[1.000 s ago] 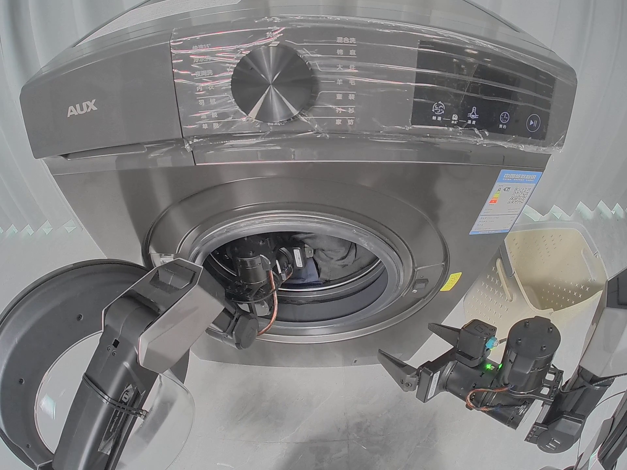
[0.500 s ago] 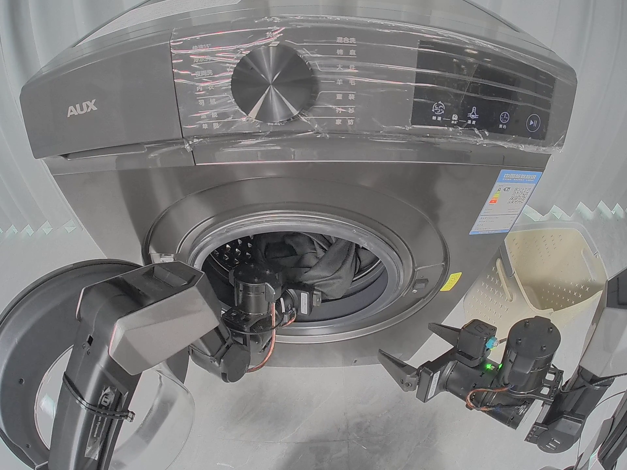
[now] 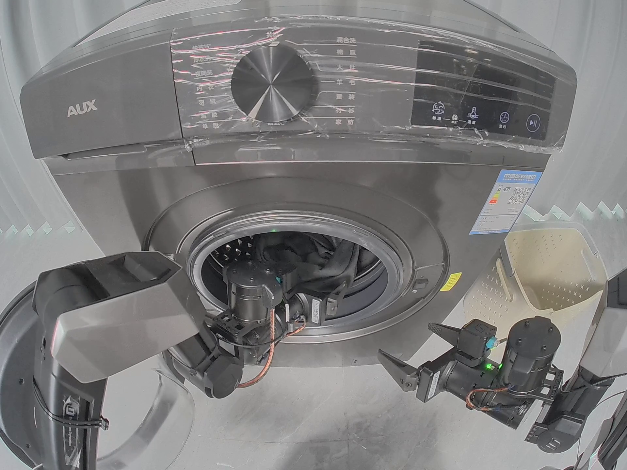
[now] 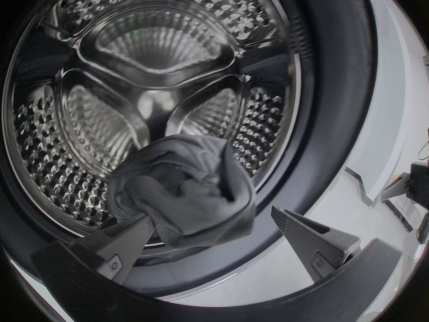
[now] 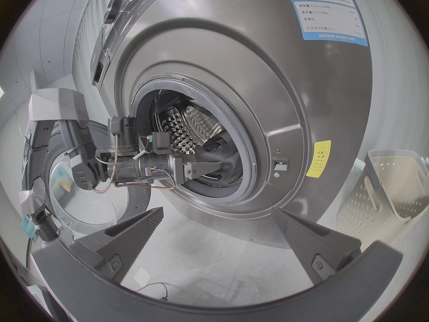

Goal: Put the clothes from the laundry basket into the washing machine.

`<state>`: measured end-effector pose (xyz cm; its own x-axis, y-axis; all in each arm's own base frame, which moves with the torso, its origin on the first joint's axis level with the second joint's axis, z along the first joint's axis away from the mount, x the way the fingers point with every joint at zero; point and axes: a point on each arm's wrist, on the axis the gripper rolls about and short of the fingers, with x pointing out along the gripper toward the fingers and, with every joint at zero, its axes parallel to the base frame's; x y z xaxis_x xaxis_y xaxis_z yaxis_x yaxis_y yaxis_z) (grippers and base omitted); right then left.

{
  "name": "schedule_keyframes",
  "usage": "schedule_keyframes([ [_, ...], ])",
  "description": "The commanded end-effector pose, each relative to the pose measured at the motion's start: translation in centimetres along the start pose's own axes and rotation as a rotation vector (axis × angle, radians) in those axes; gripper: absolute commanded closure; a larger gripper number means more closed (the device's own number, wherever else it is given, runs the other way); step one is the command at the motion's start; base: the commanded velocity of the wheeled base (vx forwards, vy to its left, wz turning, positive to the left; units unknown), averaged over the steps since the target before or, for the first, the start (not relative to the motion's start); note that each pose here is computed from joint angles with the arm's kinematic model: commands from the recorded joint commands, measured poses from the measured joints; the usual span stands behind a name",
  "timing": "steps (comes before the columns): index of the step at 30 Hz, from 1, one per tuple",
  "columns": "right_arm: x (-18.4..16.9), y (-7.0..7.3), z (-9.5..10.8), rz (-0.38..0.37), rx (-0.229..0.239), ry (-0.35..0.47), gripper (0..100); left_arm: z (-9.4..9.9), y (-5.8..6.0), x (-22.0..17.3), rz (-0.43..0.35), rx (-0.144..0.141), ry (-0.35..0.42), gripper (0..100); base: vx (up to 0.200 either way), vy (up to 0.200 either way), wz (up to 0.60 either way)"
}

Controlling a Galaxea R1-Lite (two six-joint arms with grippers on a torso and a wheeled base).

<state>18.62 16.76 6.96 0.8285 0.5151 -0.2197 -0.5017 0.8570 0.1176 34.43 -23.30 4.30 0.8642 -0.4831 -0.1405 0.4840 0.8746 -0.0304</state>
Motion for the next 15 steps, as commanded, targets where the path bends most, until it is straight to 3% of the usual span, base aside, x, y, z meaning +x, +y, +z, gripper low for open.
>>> schedule_keyframes([
  [1,0.0,0.0,0.0,0.000,0.000,0.000,0,1.6,-0.8,-0.8,-0.021,-0.001,-0.032,0,0.000,0.000,0.00],
  [6,-0.1,0.0,0.1,-0.001,0.001,-0.002,0,0.8,-0.7,-1.2,-0.022,0.002,-0.010,0,0.000,0.000,0.00],
  [13,0.0,0.0,0.0,0.001,0.001,-0.001,0,1.2,-0.7,-0.2,-0.033,-0.005,-0.045,0,0.000,0.000,0.00],
  [15,0.1,0.0,0.0,0.000,0.000,0.000,0,0.5,-0.8,0.8,-0.034,-0.003,-0.042,0,0.000,0.000,0.00],
])
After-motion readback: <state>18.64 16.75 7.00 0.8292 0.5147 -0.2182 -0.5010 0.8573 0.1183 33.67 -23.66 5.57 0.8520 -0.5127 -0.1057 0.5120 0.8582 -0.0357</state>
